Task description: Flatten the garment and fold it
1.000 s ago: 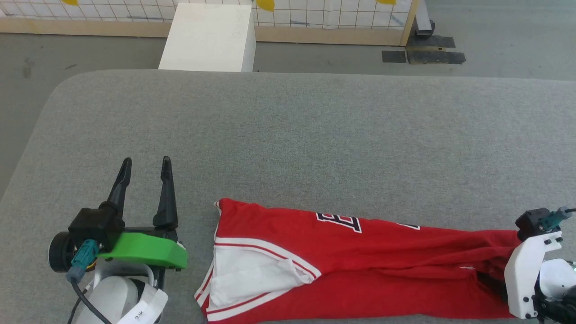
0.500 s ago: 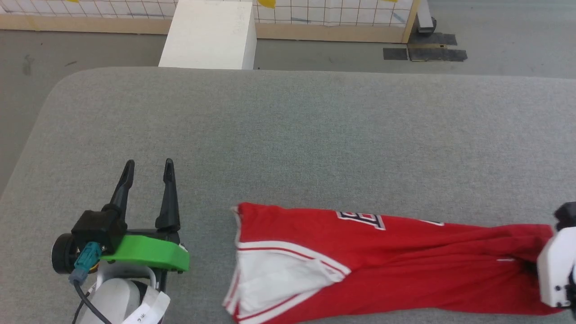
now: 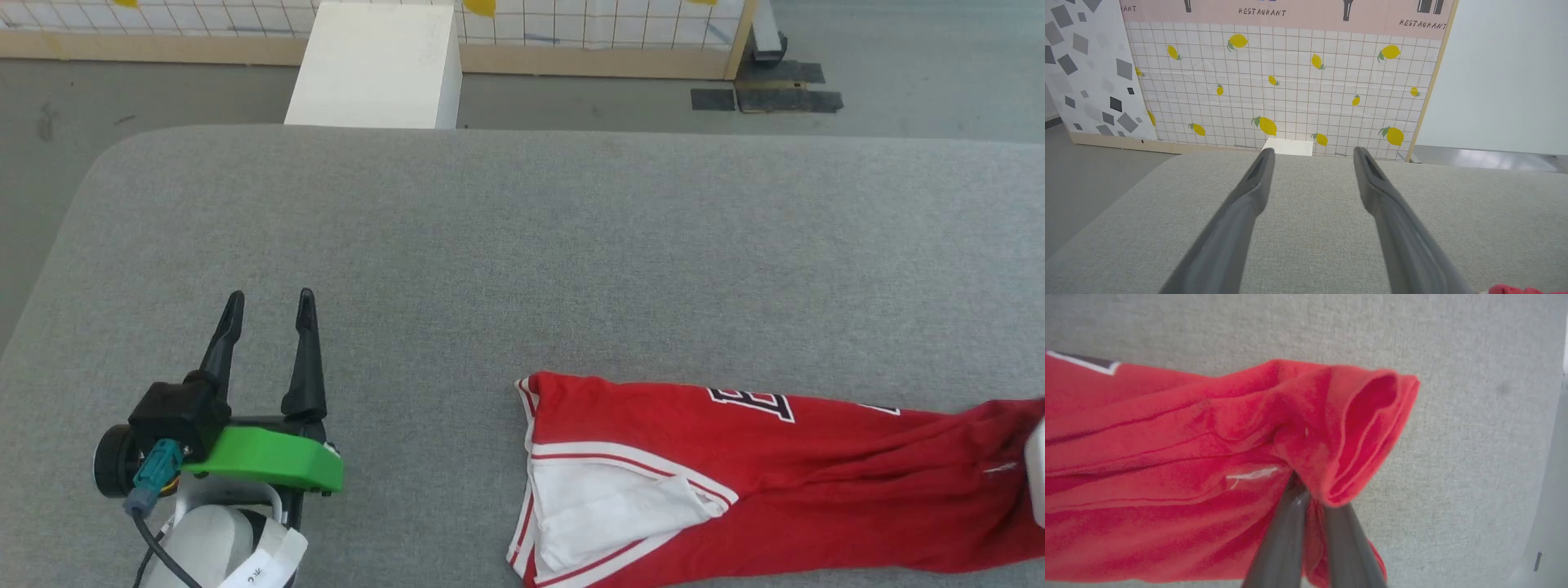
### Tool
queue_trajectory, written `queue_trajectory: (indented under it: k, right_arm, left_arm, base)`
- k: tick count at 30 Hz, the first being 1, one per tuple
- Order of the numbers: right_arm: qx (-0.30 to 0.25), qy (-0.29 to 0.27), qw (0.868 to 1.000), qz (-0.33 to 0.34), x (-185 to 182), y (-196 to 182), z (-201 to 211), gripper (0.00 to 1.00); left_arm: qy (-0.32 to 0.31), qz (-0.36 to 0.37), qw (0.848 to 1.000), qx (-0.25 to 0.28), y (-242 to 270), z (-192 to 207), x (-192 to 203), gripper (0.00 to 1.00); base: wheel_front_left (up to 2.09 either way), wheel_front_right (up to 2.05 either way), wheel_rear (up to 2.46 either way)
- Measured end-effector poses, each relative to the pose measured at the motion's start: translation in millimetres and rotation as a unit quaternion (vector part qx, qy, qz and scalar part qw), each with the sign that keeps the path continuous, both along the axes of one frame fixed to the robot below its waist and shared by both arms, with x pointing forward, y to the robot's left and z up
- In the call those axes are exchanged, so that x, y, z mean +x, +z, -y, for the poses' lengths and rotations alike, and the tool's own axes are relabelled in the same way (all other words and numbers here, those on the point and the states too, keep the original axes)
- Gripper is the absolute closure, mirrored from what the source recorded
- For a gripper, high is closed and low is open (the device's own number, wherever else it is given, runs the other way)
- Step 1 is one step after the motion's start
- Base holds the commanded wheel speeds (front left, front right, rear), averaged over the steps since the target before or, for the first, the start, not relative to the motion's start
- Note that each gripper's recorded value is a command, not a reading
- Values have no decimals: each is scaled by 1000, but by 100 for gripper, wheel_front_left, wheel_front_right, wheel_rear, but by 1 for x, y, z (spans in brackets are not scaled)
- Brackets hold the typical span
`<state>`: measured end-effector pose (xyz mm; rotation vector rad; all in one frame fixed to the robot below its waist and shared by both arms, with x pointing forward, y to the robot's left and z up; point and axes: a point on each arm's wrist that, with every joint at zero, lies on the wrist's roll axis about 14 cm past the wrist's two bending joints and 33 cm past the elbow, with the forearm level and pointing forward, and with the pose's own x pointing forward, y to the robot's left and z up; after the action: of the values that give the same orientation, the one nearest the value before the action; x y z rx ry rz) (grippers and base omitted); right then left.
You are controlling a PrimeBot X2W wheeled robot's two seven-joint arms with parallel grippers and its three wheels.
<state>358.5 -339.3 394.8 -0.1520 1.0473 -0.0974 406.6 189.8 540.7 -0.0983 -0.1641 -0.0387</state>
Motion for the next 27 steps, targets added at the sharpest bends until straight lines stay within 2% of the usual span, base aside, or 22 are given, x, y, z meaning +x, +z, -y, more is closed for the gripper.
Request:
queue_trajectory:
  k: [6, 14, 21, 27]
  right_arm:
    - [-16, 102, 994, 27, 7, 30, -36, 100]
    - [22, 216, 975, 43, 0, 44, -111, 100]
    - [80, 315, 944, 51, -1, 44, -195, 100]
    - [129, 389, 910, 59, -5, 47, -267, 100]
  left_arm:
    - [-3, 8, 1000, -4, 5, 2, -3, 0]
    - [-12, 11, 1000, -12, 7, 9, -3, 0]
    - [-5, 9, 1000, -12, 6, 3, -6, 0]
    - [11, 2, 1000, -12, 1, -8, -12, 0]
  base:
    - [0, 0, 0]
    - [0, 0, 0]
    - [0, 0, 0]
    - [0, 0, 0]
